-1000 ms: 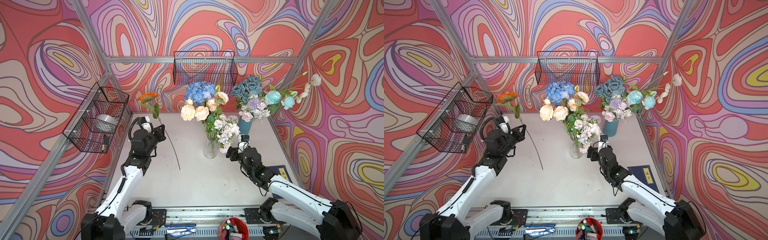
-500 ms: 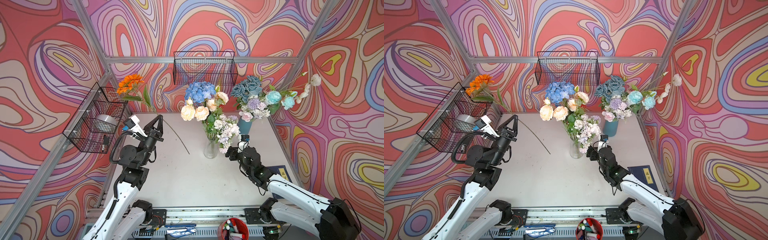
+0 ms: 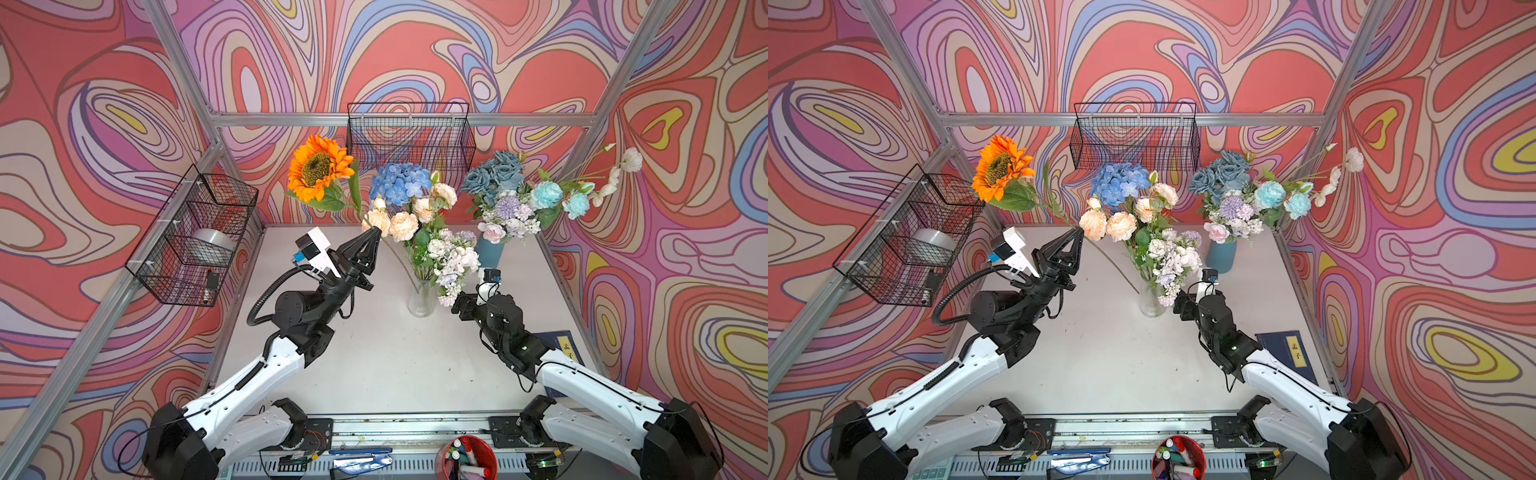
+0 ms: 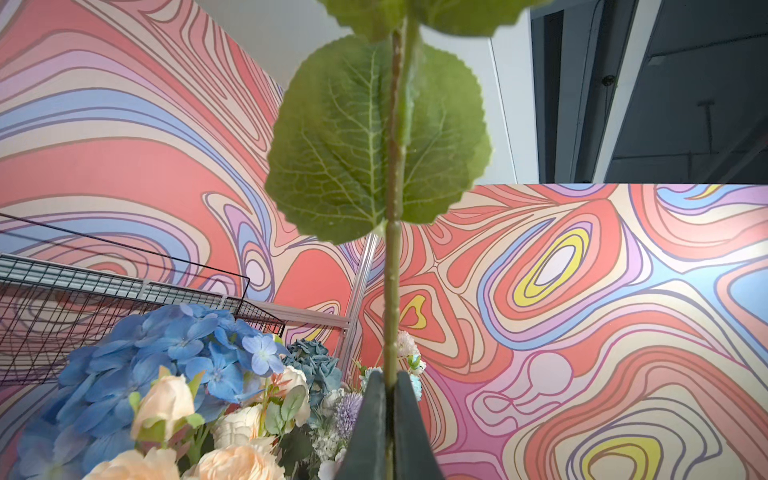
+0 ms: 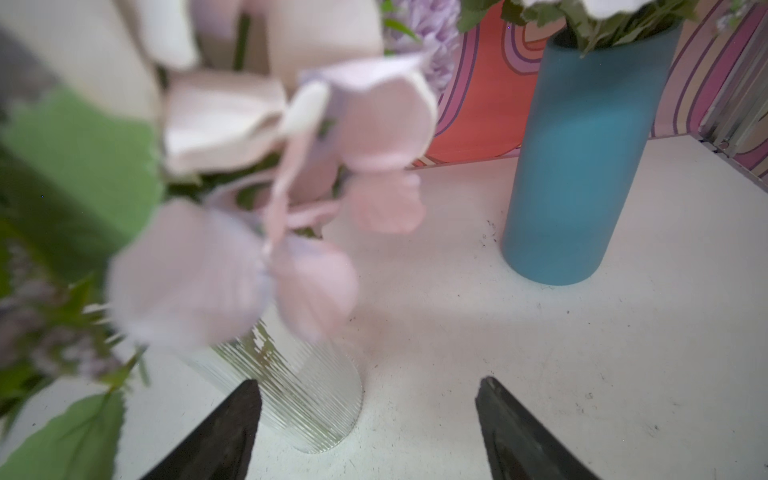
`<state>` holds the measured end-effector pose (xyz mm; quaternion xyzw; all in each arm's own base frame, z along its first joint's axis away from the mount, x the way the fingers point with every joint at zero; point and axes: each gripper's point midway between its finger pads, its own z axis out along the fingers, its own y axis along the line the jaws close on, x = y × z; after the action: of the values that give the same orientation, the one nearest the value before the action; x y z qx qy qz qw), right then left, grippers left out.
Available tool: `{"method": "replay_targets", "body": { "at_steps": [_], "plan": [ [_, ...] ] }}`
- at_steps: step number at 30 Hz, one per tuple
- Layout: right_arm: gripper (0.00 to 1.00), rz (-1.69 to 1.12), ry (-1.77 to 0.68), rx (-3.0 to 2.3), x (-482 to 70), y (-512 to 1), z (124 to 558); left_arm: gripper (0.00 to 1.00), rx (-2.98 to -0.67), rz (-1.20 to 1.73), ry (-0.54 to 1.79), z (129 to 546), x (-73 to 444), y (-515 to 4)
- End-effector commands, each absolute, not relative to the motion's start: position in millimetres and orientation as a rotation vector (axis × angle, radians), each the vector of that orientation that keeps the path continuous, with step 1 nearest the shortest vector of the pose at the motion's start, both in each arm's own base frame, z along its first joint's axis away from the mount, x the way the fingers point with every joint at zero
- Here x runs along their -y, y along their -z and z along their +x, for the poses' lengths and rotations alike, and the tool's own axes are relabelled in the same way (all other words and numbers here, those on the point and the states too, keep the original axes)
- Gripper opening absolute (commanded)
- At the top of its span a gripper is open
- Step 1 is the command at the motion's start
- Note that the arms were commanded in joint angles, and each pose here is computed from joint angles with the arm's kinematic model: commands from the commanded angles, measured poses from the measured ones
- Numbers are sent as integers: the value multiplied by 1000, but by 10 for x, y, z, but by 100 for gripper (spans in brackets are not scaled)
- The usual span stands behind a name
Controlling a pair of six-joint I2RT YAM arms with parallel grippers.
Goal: Arrange the flowers into the vase
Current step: 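Lift the sunflower with the left gripper and carry it over the glass vase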
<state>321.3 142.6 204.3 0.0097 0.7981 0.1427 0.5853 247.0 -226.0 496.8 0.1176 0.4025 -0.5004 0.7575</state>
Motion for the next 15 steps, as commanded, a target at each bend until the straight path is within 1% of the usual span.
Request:
{"method": "replay_targets", "body": {
  "at_steps": [1,7,11,15],
  "plan": [
    [84,48,-335,-1829,-1381,-2134,3211,0,-705,285,1033,2268,2231,-5247],
    [84,46,-333,-1819,-1368,-2160,3198,0,-703,316,947,2287,2432,-5135],
    [84,39,-335,-1813,-1374,-2183,3194,0,-669,293,920,2321,2460,-5103],
    [84,41,-333,-1810,-1364,-2197,3192,0,-683,283,897,2424,2516,-5080]
  ]
}}
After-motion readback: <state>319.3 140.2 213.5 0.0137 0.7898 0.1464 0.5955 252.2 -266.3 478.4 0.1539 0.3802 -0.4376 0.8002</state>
